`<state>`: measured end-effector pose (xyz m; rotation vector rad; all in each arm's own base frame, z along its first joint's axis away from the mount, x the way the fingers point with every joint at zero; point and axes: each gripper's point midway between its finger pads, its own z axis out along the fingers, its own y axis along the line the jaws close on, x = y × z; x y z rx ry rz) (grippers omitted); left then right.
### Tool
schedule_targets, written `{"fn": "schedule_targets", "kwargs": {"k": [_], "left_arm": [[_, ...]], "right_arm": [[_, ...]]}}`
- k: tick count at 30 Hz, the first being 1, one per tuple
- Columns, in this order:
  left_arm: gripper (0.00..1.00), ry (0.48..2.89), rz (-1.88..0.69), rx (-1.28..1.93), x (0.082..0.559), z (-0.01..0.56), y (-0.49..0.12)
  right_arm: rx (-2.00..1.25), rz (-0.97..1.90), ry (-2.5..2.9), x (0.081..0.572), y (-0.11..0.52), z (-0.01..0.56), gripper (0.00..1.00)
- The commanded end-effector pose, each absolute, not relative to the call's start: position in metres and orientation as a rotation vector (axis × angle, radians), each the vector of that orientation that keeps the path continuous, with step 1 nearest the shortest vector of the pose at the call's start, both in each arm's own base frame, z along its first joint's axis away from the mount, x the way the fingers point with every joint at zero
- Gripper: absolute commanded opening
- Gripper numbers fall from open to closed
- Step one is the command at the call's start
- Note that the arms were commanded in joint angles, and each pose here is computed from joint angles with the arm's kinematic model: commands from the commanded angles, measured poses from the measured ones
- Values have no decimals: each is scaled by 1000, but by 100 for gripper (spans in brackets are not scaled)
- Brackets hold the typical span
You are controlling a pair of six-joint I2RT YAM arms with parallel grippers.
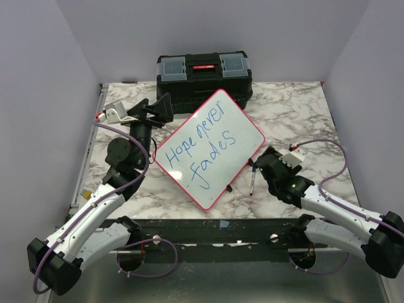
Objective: Write a sentence on the whiteboard
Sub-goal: Put down the whiteboard marker at the center of the board, then reset both arms
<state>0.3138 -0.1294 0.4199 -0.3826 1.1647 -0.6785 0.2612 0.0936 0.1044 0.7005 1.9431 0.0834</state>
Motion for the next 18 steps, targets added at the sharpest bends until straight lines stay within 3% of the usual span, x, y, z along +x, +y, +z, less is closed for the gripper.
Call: {"fn": "schedule_targets", "kwargs": {"k": [1,18], "left_arm": [[99,1147,-462,-282,312,415,-109],[98,1390,-28,-205,302,308,-57]], "right_arm": [[661,50,1881,267,86,132,100],[506,197,1778,281,106,188,100]]}}
